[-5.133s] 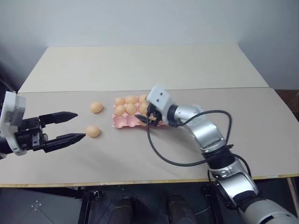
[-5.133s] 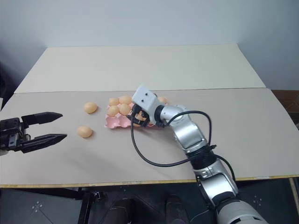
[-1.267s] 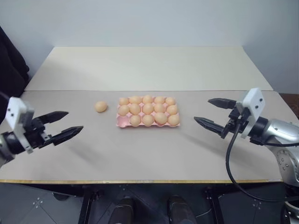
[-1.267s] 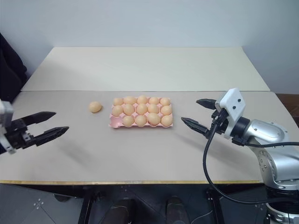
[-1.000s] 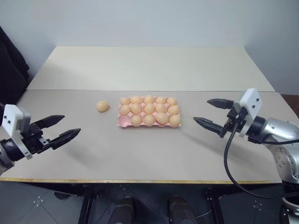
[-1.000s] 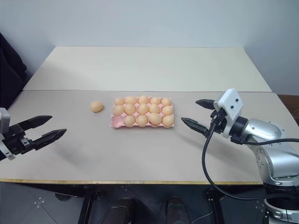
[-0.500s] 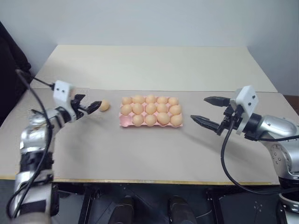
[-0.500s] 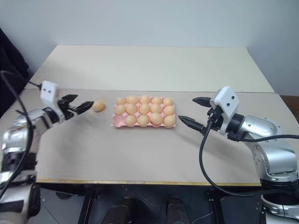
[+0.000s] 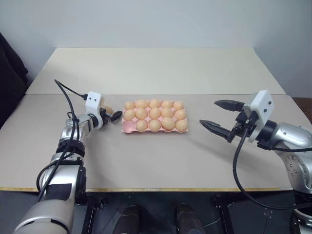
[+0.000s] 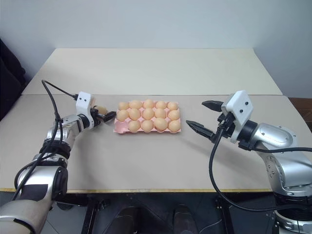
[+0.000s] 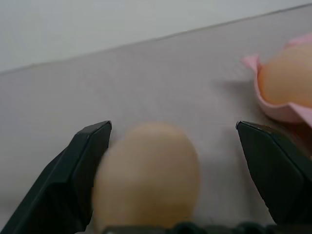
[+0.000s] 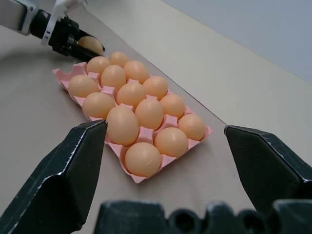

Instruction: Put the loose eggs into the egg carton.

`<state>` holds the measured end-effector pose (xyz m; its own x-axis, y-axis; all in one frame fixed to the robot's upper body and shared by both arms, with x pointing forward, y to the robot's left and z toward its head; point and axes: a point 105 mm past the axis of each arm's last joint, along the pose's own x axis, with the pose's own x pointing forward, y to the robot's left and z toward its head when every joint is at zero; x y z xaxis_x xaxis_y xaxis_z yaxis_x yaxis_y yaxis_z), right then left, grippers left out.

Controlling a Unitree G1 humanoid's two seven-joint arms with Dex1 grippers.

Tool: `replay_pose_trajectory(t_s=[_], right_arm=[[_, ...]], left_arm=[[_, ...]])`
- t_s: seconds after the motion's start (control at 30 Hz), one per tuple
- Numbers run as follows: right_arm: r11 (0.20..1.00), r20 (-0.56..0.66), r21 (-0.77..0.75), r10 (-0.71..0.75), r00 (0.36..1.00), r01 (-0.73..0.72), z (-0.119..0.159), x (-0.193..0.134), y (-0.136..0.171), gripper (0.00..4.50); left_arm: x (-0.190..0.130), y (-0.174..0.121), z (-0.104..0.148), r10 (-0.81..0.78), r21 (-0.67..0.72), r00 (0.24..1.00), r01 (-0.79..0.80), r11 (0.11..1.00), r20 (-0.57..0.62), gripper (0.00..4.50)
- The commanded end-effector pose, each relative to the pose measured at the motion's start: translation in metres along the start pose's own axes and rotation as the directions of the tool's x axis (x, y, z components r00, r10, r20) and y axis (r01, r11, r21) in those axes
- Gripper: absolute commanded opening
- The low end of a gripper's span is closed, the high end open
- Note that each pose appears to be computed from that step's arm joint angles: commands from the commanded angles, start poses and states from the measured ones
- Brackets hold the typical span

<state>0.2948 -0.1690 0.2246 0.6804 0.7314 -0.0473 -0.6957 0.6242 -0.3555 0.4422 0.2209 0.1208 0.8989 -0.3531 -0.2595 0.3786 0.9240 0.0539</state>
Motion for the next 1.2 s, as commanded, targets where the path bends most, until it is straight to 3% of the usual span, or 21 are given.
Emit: replay_pose_trajectory(t_s=[0.03, 0.23, 0.4, 0.53, 0.67, 0.9, 1.03, 1.2], right_arm=[[0.999, 0.036, -0.043, -0.032, 0.999, 0.034, 0.016, -0.006, -0.004, 4.5], [0.998, 0.037, -0.038, -0.05, 0.998, 0.051, 0.016, -0.007, -0.006, 4.5], [0.998, 0.04, -0.033, -0.059, 0.997, 0.06, 0.016, -0.006, -0.006, 4.5], [0.997, 0.039, -0.032, -0.063, 0.997, 0.064, 0.015, -0.006, -0.004, 4.5], [0.997, 0.038, -0.03, -0.066, 0.997, 0.067, 0.014, -0.007, -0.002, 4.5], [0.997, 0.032, -0.024, -0.075, 0.997, 0.076, 0.012, -0.009, 0.0, 4.5], [0.996, 0.036, -0.024, -0.081, 0.996, 0.082, 0.013, -0.008, -0.002, 4.5], [0.996, 0.038, -0.025, -0.085, 0.996, 0.086, 0.014, -0.008, -0.003, 4.5]], left_arm=[[0.003, 0.0, 0.006, 0.01, 0.013, 1.0, -0.01, 1.0, 0.006, 3.57], [-0.002, 0.004, 0.016, 0.001, 0.046, 0.999, -0.003, 0.999, 0.04, 1.83], [-0.014, -0.014, 0.047, -0.124, 0.128, 0.983, 0.106, 0.986, 0.139, 1.77], [-0.037, -0.056, 0.068, -0.332, 0.171, 0.922, 0.301, 0.938, 0.199, 1.77], [-0.052, -0.083, 0.052, -0.447, 0.174, 0.882, 0.421, 0.89, 0.151, 1.77], [-0.065, -0.099, 0.029, -0.51, 0.136, 0.856, 0.497, 0.857, 0.082, 1.77], [-0.064, -0.099, 0.03, -0.507, 0.123, 0.859, 0.496, 0.859, 0.074, 3.01], [-0.071, -0.089, 0.051, -0.477, 0.17, 0.871, 0.455, 0.874, 0.12, 4.48]])
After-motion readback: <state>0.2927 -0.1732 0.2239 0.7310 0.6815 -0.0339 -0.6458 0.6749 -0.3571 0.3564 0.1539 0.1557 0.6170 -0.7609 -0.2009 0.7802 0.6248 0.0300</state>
